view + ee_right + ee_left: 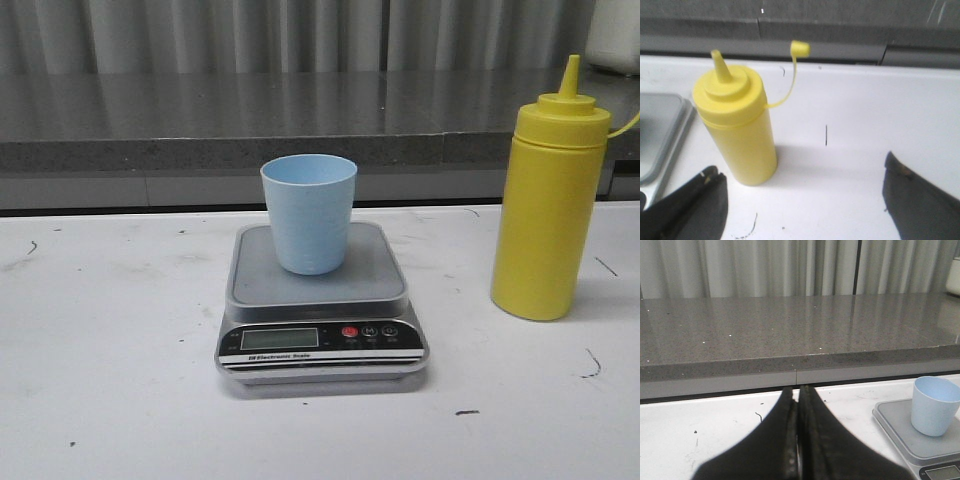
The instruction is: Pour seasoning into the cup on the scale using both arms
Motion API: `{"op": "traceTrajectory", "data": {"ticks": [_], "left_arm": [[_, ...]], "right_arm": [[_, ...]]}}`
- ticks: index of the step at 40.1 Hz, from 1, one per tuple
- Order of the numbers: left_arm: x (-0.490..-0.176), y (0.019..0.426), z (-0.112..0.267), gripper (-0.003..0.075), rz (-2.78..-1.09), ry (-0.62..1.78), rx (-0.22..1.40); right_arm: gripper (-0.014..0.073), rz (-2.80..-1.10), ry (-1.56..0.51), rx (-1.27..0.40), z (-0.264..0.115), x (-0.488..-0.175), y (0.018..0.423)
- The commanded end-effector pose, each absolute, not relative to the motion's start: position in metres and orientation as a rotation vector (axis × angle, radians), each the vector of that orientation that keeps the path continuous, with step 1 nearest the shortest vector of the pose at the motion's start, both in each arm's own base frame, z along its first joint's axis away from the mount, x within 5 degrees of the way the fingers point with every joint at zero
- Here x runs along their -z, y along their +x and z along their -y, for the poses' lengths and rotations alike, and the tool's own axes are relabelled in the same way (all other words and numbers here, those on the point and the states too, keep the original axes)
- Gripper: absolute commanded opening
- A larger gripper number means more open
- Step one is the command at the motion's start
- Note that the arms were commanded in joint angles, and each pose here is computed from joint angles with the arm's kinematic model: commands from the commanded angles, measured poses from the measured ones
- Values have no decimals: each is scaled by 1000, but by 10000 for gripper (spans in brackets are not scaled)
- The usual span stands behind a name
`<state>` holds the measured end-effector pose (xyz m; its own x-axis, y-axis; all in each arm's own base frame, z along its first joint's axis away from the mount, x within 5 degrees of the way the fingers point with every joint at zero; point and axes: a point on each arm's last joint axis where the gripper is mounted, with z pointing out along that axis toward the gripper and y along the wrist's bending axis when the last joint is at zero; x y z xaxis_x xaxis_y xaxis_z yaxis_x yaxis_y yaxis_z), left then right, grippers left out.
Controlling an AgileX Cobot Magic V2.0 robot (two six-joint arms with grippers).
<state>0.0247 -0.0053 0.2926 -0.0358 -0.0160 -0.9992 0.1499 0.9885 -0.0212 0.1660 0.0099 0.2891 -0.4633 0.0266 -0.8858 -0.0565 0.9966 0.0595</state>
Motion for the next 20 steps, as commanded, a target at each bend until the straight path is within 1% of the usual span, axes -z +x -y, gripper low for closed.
{"op": "traceTrajectory", "data": {"ticks": [1, 7, 13, 16, 20], "left_arm": [[-308, 24, 5, -20, -1505, 82, 157], [-308, 24, 5, -20, -1505, 82, 157], [-308, 24, 5, -20, -1505, 82, 157], [-308, 24, 5, -20, -1505, 82, 157], [-308, 24, 5, -20, -1505, 82, 157]], "right_arm": [[641, -2037, 1, -85, -9, -287, 193], [641, -2155, -7, -90, -12, -259, 215], [641, -2247, -76, -119, -28, -236, 229], [641, -2284, -118, -135, -37, -227, 232], [641, -2292, -158, -159, -49, -218, 238]]}}
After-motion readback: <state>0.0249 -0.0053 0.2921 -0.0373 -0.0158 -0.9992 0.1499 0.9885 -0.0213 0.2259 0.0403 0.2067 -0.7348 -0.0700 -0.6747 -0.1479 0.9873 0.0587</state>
